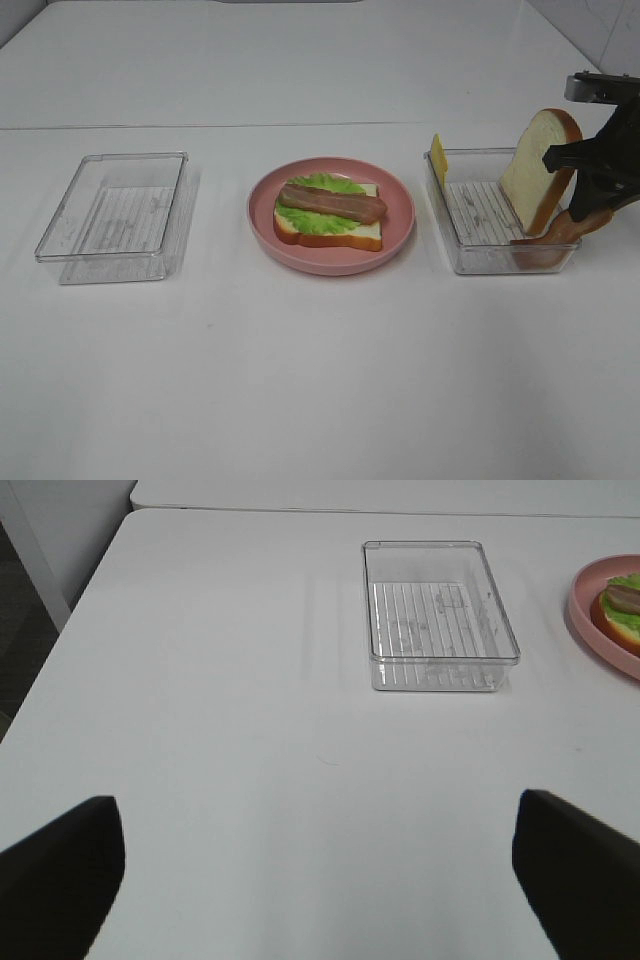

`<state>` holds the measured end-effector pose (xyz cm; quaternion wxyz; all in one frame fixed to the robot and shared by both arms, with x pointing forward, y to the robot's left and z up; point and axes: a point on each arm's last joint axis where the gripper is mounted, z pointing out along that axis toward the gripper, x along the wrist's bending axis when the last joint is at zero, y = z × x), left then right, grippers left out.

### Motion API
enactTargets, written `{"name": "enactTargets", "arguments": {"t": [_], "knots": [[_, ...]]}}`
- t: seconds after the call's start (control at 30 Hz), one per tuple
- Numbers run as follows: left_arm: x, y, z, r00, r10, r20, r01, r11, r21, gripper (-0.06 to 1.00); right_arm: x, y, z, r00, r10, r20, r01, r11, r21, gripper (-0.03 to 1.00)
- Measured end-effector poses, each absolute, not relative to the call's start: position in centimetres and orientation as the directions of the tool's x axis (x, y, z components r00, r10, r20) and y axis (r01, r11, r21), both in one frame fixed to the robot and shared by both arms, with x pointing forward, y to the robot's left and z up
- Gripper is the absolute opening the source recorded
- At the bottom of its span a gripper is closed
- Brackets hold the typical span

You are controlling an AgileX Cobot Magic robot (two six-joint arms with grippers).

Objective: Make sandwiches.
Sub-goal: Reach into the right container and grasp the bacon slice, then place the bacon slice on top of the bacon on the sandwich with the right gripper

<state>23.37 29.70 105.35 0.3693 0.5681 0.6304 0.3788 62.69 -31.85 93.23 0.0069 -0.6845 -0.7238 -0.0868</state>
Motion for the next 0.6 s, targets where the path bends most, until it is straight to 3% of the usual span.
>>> {"name": "enactTargets", "arguments": {"t": [0.1,0.23,0.4,0.6], "knots": [[23.4,29.7,105.3,-0.082,0.996,-0.035,0.436,0.068,0.897,0.99,62.7,-31.7,93.2,-0.056,0.988,0.142,0.993,0.04,0.112,0.17],[23.4,29.7,105.3,-0.082,0.996,-0.035,0.436,0.068,0.897,0.99,62.4,-31.5,93.7,-0.041,0.984,0.173,0.995,0.023,0.102,0.0],[23.4,29.7,105.3,-0.082,0.996,-0.035,0.436,0.068,0.897,0.99,62.1,-31.4,95.1,-0.024,0.983,0.18,0.993,0.002,0.119,0.0],[23.4,29.7,105.3,-0.082,0.996,-0.035,0.436,0.068,0.897,0.99,60.4,-31.0,100.1,0.038,0.976,0.213,0.984,-0.074,0.165,0.0]]}}
